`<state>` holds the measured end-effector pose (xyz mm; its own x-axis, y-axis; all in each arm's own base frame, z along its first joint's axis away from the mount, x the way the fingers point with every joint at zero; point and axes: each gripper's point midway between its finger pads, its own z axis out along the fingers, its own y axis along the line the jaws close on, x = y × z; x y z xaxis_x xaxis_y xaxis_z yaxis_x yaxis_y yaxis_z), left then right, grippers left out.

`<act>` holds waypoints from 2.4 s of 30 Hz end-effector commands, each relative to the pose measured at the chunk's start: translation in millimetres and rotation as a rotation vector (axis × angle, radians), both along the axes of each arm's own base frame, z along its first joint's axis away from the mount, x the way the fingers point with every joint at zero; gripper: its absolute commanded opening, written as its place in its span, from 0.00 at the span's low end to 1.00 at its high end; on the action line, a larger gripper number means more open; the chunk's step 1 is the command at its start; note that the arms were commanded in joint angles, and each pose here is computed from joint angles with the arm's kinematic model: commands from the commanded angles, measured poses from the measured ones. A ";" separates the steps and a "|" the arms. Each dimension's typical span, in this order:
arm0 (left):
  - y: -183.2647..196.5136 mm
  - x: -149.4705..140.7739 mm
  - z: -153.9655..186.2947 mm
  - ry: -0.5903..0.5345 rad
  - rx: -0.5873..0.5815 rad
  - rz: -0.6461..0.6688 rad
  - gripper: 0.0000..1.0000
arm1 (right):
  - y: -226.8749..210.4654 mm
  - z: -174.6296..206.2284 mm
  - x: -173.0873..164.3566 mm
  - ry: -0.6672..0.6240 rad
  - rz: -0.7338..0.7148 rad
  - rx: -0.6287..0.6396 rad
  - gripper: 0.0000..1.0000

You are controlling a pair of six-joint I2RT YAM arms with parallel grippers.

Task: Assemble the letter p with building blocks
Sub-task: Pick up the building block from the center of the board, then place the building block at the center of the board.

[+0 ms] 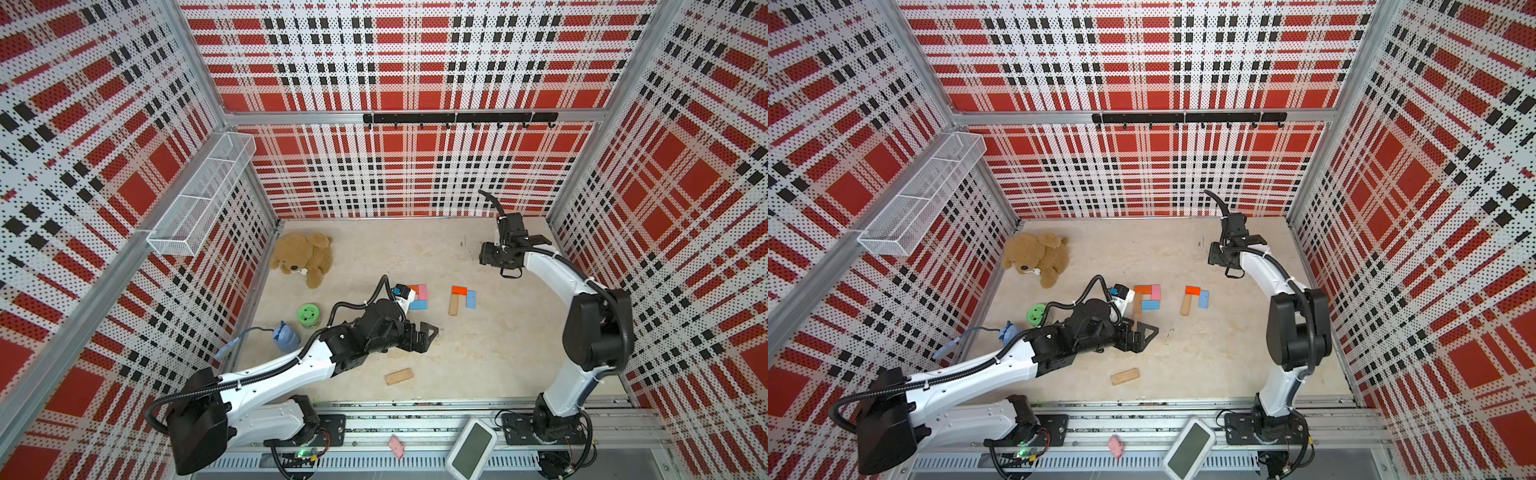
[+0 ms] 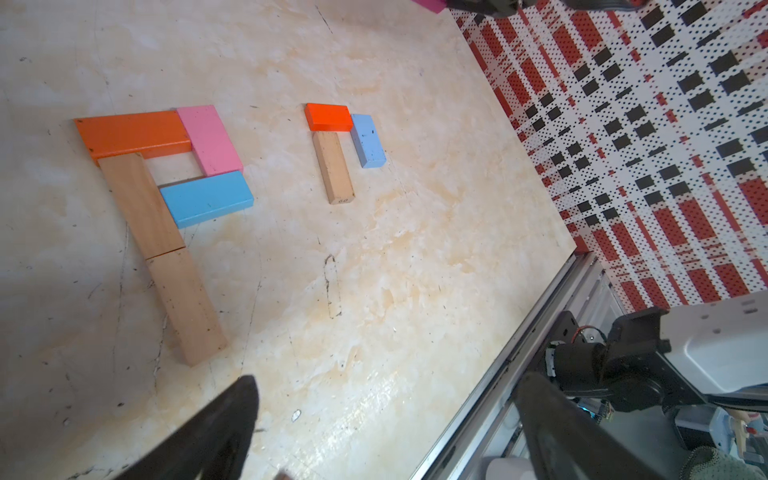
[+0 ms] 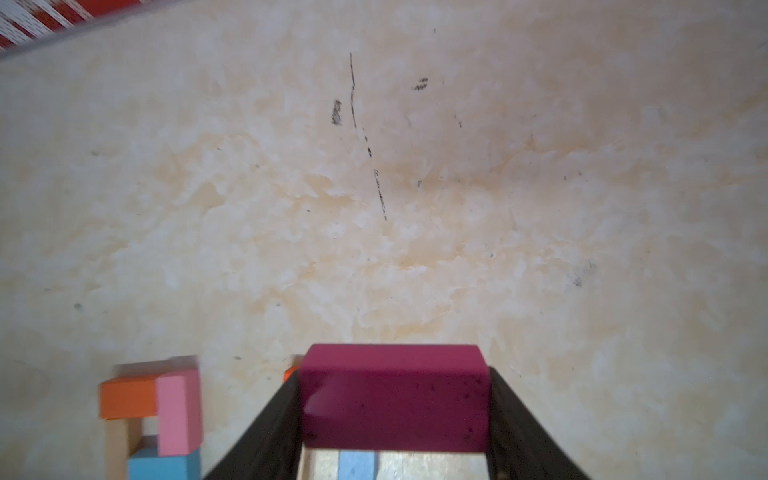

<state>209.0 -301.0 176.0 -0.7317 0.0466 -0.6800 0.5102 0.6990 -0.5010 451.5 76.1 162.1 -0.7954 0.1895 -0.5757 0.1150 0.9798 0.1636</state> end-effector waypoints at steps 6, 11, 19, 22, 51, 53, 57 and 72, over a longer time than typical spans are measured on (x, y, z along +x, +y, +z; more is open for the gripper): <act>8.1 -2.3 15.0 -0.065 -0.022 0.030 0.99 | 16.6 26.8 -71.1 -0.071 -0.039 0.078 0.40; 7.5 -3.6 15.4 -0.076 -0.014 0.032 0.99 | 22.5 15.4 -119.1 -0.072 -0.007 0.108 0.40; 0.6 0.5 3.4 -0.070 0.032 0.029 0.99 | 24.1 -34.6 -156.3 -0.042 0.018 0.125 0.41; -0.6 1.9 -0.8 -0.067 0.045 0.026 0.99 | 28.7 -51.2 -155.0 -0.006 0.024 0.116 0.40; -17.5 -1.6 -13.7 -0.056 0.087 -0.013 0.99 | 67.0 -126.6 -128.8 0.168 0.035 0.007 0.46; -16.9 -1.5 -12.4 -0.059 0.084 -0.012 0.99 | 67.0 -127.9 -127.6 0.175 0.034 -0.002 0.47; -16.1 -2.1 -10.6 -0.062 0.080 -0.012 0.99 | 66.6 -130.5 -125.6 0.177 0.032 -0.012 0.49; -16.0 -3.4 -10.0 -0.057 0.074 -0.014 0.99 | 65.9 -136.0 -123.1 0.194 0.029 -0.028 0.69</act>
